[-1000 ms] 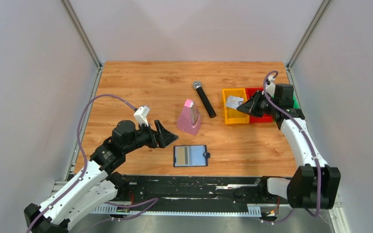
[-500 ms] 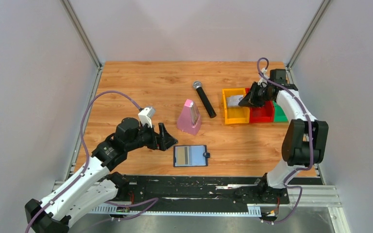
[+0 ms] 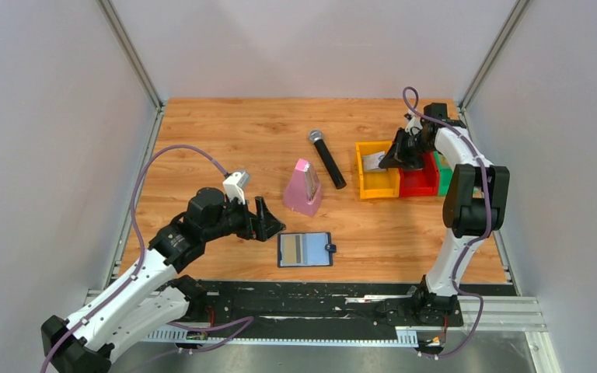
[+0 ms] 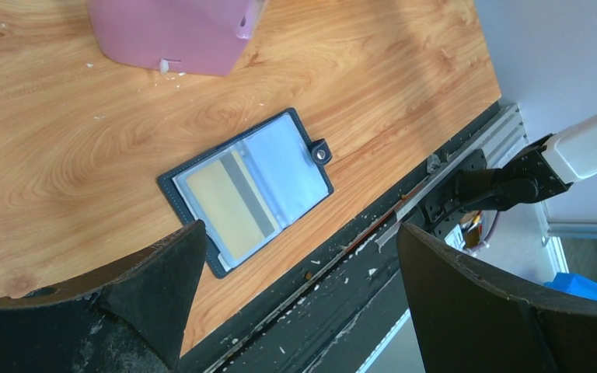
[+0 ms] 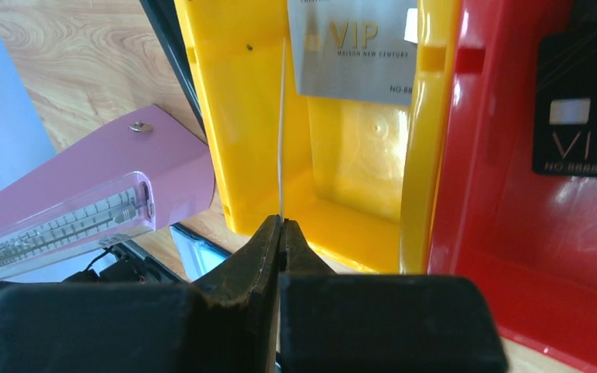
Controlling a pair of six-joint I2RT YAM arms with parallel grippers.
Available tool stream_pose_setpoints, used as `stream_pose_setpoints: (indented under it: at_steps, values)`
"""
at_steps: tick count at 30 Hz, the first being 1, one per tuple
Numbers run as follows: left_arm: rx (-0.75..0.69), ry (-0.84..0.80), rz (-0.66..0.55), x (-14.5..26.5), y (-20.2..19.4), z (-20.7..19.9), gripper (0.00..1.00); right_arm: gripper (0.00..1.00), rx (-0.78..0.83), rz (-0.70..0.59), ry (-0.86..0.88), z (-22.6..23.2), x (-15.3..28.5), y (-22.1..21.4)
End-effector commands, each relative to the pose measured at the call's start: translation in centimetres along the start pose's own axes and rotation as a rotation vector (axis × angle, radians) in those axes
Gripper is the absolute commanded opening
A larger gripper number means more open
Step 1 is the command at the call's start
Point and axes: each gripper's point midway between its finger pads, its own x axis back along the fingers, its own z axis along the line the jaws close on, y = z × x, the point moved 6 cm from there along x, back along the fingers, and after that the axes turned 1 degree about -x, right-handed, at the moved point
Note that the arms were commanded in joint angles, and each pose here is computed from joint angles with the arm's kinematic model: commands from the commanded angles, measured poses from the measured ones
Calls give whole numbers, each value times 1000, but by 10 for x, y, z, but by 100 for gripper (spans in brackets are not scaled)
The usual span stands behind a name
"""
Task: Take the credit cards out of the card holder
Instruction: Place the credit card in the storage box.
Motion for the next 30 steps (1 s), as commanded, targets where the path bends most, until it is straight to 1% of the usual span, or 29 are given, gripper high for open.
stream_pose_setpoints:
  at_steps: [1, 12, 17, 25, 30]
  values:
    - [-29, -29, -18, -2, 5, -4, 100, 0, 63, 7, 24, 2, -5, 13]
    - [4, -29, -13, -4, 1, -2, 100, 7, 60, 3, -63, -14, -18, 34]
    - [10, -29, -15, -5, 1, -2, 100, 13, 45, 2, -97, -20, -23, 40]
    - [21, -13, -13, -5, -3, 1, 100, 15, 37, -28, -140, -21, -21, 50]
    - [51, 16, -8, -5, -8, 6, 100, 18, 28, -45, -152, -19, -18, 54]
